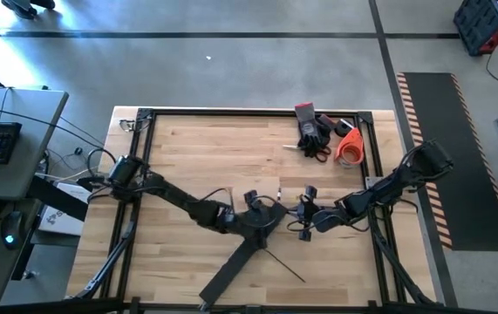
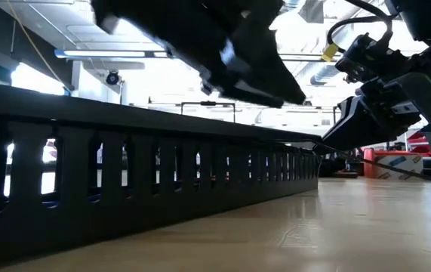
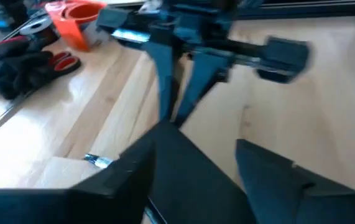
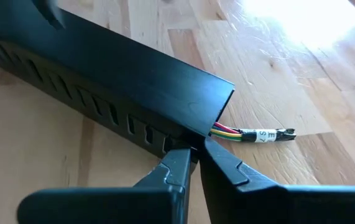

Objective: Ziptie cables
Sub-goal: Close the black cable duct with the black cable duct cover

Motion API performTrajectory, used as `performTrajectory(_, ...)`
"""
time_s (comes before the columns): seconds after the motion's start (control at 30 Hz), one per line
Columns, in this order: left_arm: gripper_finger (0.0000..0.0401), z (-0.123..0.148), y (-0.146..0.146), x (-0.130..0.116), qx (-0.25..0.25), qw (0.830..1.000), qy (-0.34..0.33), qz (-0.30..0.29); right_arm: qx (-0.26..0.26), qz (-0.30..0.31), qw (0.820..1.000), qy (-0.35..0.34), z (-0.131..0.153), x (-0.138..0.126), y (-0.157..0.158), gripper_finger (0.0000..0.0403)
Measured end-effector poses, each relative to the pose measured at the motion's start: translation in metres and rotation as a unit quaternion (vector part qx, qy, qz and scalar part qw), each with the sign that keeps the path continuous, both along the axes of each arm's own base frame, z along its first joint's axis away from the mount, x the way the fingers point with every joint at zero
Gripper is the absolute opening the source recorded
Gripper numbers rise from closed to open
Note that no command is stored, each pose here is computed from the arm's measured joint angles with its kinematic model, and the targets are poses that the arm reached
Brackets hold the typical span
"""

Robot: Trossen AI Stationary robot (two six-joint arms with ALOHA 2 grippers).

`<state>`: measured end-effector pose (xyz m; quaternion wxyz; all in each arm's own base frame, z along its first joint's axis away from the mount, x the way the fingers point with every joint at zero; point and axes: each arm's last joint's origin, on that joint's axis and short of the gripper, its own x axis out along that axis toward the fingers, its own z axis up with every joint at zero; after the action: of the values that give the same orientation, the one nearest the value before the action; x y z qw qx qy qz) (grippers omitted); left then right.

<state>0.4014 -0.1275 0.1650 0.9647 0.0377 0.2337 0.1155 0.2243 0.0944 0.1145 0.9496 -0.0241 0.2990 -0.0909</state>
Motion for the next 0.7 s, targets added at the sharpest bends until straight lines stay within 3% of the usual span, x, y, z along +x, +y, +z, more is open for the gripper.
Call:
performTrajectory(0.2, 0.0275, -0.011, 0.013, 0.02, -0.009, 1.0, 0.005, 0.014, 0.0, 0.002, 1.0, -0.001, 0.0, 0.0, 0.0, 0.0013)
performTrajectory(0.7, 0.028, -0.023, 0.021, 0.019, -0.008, 0.994, 0.063, 0.085, 0.002, 0.019, 1.0, -0.002, 0.0, -0.004, 0.009, 0.0013)
